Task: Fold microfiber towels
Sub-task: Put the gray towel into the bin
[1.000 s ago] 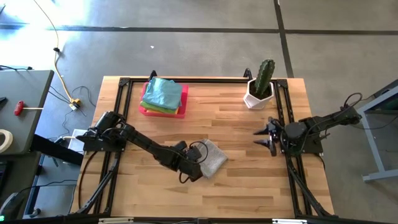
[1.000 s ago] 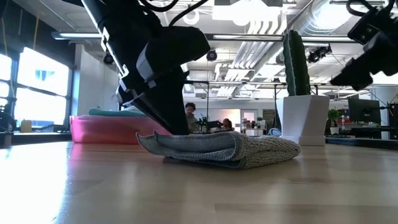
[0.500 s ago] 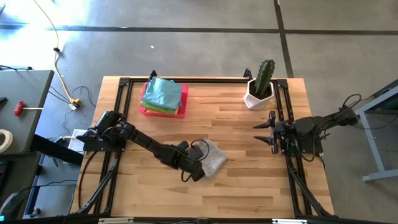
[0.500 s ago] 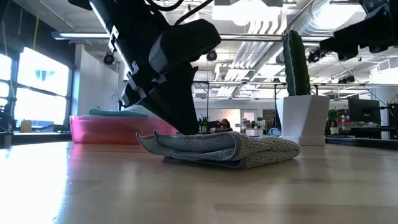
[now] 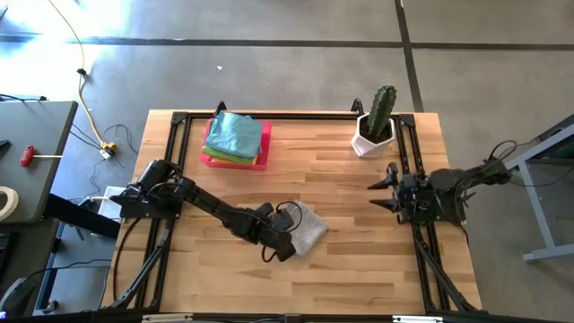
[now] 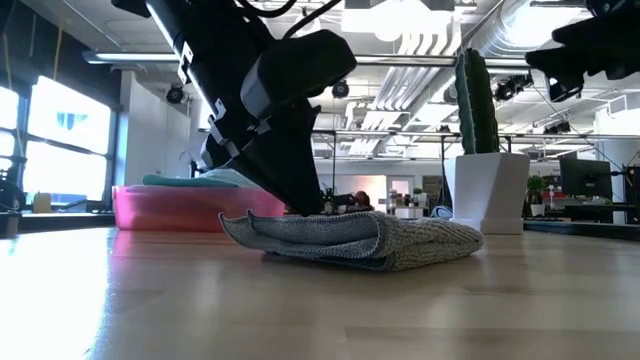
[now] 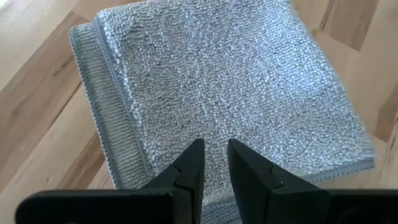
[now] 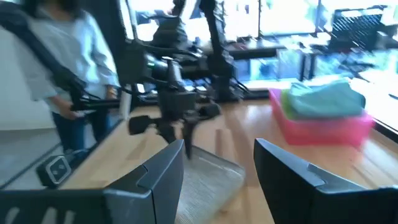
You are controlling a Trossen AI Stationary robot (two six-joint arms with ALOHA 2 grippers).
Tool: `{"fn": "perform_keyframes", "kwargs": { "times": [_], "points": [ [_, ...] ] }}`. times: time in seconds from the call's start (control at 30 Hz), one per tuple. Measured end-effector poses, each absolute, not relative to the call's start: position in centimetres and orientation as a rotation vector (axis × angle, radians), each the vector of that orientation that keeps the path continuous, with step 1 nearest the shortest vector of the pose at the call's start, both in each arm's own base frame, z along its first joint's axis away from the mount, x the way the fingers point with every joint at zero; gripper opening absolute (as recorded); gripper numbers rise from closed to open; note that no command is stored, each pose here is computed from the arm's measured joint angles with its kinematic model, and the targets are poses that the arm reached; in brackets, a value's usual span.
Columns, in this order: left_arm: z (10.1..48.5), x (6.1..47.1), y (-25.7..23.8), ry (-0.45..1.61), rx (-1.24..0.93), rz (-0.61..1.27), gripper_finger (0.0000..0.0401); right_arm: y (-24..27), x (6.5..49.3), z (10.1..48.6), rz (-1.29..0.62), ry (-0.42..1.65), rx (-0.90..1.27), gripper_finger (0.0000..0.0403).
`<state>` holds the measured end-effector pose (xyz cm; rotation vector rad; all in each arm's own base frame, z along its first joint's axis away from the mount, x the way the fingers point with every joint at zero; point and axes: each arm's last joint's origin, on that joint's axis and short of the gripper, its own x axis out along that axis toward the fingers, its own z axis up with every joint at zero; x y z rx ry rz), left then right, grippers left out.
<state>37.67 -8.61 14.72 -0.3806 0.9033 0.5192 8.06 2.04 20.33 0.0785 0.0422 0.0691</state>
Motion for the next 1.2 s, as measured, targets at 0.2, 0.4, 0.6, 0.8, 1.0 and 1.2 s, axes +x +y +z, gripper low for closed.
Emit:
{"fn": "perform_keyframes", "kwargs": {
  "times": [0.2,0.4,0.6,0.8,1.0,1.2],
  "points": [
    [14.7,37.7,-8.6,0.898,-0.376,0.526,0.0063,2.7,9.2,18.0,0.163,-0.101,0.046,0.0185],
    [14.7,37.7,-8.7,0.901,-0.379,0.520,0.0063,3.2,9.2,17.5,0.308,-0.090,0.013,0.0185],
    [14.7,37.7,-8.7,0.907,-0.387,0.511,0.0063,3.9,8.9,17.4,0.592,-0.081,-0.002,0.0185],
    [14.8,37.9,-8.6,0.893,-0.414,0.501,0.0063,3.4,9.2,17.1,0.395,-0.039,0.068,0.0185],
    [15.1,38.4,-8.7,0.838,-0.434,0.474,0.0063,3.2,9.3,16.7,0.313,0.017,0.184,0.0185],
    [15.5,38.9,-8.8,0.786,-0.453,0.450,0.0063,3.1,9.3,16.8,0.288,0.008,0.154,0.0185]
  ]
}}
